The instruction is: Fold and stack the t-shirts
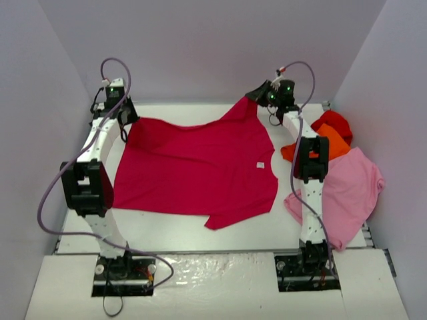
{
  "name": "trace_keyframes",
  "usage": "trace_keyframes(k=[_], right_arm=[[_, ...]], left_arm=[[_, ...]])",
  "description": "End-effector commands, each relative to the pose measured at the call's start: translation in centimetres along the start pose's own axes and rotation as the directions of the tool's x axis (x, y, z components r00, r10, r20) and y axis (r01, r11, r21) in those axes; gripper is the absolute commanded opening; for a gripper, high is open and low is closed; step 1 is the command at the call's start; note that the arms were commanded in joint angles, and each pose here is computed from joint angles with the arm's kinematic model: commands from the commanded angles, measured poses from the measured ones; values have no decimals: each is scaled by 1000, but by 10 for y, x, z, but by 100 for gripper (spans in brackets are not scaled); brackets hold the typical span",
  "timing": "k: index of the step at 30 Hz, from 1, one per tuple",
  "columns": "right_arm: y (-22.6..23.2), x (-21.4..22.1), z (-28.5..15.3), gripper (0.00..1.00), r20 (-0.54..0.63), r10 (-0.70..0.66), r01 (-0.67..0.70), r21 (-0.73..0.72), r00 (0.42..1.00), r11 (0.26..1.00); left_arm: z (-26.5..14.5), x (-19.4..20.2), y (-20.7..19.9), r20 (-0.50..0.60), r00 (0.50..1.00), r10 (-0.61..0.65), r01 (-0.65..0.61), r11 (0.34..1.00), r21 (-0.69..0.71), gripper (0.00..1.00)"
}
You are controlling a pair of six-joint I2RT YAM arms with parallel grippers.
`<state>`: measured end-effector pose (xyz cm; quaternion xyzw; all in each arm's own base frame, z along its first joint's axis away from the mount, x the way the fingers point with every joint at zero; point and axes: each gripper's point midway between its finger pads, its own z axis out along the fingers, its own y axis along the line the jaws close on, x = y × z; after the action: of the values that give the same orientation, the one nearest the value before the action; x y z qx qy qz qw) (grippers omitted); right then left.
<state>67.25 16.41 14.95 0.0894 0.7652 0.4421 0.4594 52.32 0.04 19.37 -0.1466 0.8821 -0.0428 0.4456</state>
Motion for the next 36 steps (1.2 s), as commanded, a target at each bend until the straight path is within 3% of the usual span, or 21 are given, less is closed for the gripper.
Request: trace_keyframes(k=[1, 2, 3, 4, 5, 7, 8, 10, 12, 14, 16, 17, 18, 19, 22, 26, 36], right_arm=[[52, -49, 15, 19, 164, -90, 117, -160, 982, 980], [51, -52, 19, 35, 174, -87, 116, -166, 981, 979], [50, -52, 22, 48, 180, -83, 115, -174, 980, 978], [43, -50, 25, 57, 177, -75, 106, -174, 981, 979], [42, -50, 25, 64, 185, -73, 107, -178, 980, 978], [49, -58, 20, 77, 215, -81, 123, -191, 973, 974], [50, -59, 14, 78, 225, -90, 129, -166, 970, 978], [57, -60, 0, 79, 242, -123, 156, -125, 962, 980], [71, -60, -24, 72, 256, -174, 195, -60, 951, 979], [78, -46, -40, 52, 223, -206, 210, 6, 953, 978], [91, -33, -57, 26, 186, -270, 260, 78, 945, 963], [95, -27, -66, 14, 156, -323, 303, 138, 934, 943], [81, -8, -72, 1, 79, -344, 319, 227, 936, 920], [86, 6, -70, 0, 38, -365, 346, 239, 930, 907], [74, 20, -68, 0, -19, -368, 359, 269, 930, 894], [61, 43, -48, 0, -93, -286, 300, 228, 954, 926], [8, 88, -15, 0, -238, -207, 264, 243, 949, 933]], left_arm=[[-11, -40, 2, 148, 989, 11, -8, 1000, -21, 3], [-11, -39, 3, 150, 989, 11, -7, 1000, -24, 11], [-12, -40, 3, 154, 988, 9, -5, 1000, -24, 29], [-14, -40, 3, 164, 986, 5, -1, 1000, -21, 72], [-17, -40, 4, 175, 985, 0, 4, 1000, -23, 93], [-25, -42, 6, 198, 980, -10, 17, 999, -31, 97], [-35, -48, 6, 223, 975, -18, 24, 999, -26, 97], [-51, -53, 4, 254, 967, -28, 34, 999, -17, 97], [-75, -52, -13, 276, 961, -29, 23, 999, 27, 97], [-95, -47, -25, 283, 959, -28, 12, 998, 58, 93], [-122, -43, -45, 294, 956, -8, -23, 995, 102, 75], [-139, -36, -60, 293, 956, 8, -48, 990, 131, 52], [-151, -30, -70, 290, 957, 13, -59, 987, 150, 17], [-159, -23, -79, 283, 959, 18, -70, 982, 175, 2], [-179, -8, -98, 254, 967, -28, -35, 970, 240, 0], [-186, 27, -133, 128, 989, -75, 20, 922, 386, 0], [-167, 111, -159, -114, 988, -99, 141, 879, 455, 0]])
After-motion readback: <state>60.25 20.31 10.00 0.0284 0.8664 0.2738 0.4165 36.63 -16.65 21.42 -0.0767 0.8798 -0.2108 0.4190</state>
